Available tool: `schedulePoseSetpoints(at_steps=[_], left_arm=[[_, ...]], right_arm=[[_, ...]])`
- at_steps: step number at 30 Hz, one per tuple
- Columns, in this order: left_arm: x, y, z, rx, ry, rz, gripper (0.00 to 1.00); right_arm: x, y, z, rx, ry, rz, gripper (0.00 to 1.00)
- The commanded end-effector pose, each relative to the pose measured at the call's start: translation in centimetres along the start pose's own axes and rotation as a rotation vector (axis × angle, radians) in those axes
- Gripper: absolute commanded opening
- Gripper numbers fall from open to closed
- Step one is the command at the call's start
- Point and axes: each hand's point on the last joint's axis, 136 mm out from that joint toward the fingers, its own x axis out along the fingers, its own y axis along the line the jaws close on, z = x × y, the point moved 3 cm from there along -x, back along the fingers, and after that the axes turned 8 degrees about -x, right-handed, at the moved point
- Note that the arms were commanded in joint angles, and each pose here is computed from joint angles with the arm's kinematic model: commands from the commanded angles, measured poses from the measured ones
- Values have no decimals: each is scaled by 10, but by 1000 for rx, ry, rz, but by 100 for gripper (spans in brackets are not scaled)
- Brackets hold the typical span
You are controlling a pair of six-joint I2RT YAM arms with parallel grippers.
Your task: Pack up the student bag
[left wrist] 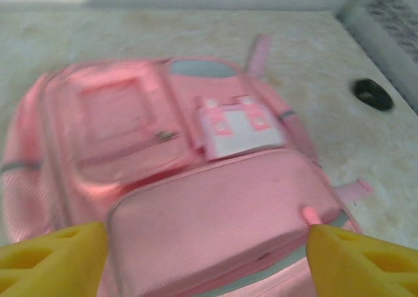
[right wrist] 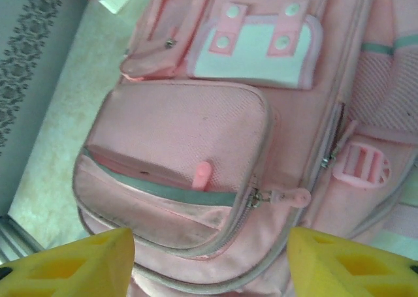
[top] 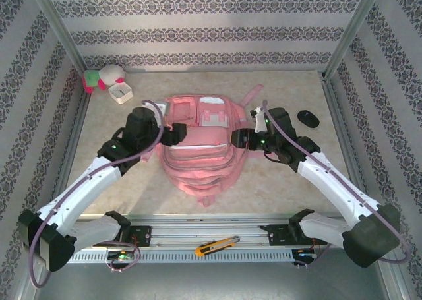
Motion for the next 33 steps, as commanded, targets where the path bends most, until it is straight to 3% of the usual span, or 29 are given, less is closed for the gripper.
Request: schedulePoseSetpoints(at_steps=[1,6,11,15,28,33], left_arm=[[2,47,-47,-313,222,162,82],[25,62,-70,-428,274,116,85],[54,86,-104,-417,317,167,78],[69,94,-117,-415,331,171,75],[153,70,-77,-416,338,92,73],[143,65,-43,-347,272,124,77]], right_arm=[[18,-18,-19,64,124,-116,64],[55,-14,-30,46,220,-90,63],[84,-46,-58,89,318,-176,62],[98,-70,-72,145,322,-202,62],[106,-137,-38,253,287,-234,62],[83,-121,-18,214,252,-224,62]])
